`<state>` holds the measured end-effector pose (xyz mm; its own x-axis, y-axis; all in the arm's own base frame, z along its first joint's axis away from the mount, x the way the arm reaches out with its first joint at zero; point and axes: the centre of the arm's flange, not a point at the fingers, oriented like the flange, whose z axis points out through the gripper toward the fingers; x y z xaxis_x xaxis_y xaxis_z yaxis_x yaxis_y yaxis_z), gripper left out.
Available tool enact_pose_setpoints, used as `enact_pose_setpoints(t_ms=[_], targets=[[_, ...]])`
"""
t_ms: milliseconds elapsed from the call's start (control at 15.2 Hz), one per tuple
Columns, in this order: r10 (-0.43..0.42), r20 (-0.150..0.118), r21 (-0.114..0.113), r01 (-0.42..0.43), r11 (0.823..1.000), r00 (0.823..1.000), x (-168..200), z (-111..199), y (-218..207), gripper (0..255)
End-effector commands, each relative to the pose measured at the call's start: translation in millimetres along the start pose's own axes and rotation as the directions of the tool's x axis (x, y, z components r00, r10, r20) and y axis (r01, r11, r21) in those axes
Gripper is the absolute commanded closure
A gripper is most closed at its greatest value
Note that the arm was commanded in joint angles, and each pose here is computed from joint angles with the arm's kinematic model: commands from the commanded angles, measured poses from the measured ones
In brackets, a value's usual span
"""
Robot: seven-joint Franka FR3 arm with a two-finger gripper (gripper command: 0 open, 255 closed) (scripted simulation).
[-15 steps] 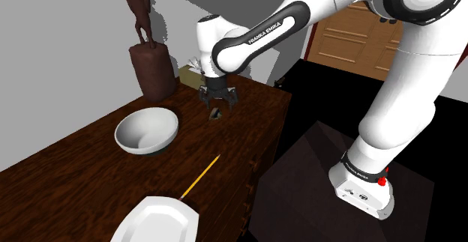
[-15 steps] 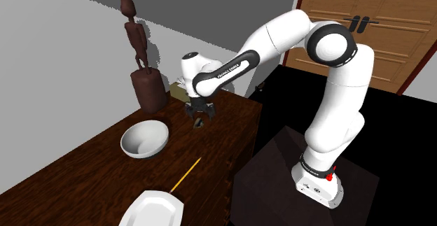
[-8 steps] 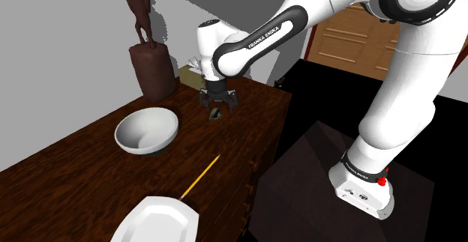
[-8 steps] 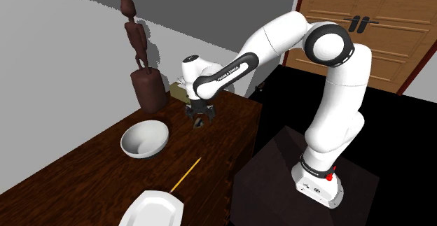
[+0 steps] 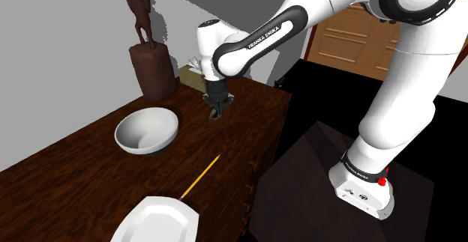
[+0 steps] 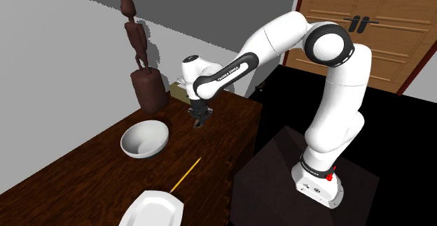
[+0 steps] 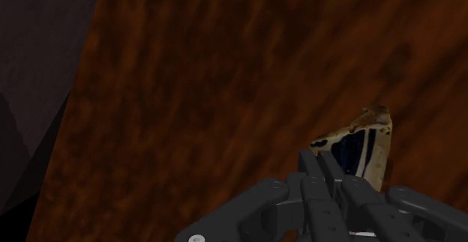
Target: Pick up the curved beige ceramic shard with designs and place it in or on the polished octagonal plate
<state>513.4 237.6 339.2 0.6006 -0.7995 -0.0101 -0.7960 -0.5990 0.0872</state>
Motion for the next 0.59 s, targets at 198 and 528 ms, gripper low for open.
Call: enact_pose_setpoints(t_ms=[198,528], targets=[[0.000,0.000,0.000,0.000,1.000,1.000,0,0,0,255],[0.218,0.038,0.042,-0.220,0.975,0.975,27,-13,-11,0]])
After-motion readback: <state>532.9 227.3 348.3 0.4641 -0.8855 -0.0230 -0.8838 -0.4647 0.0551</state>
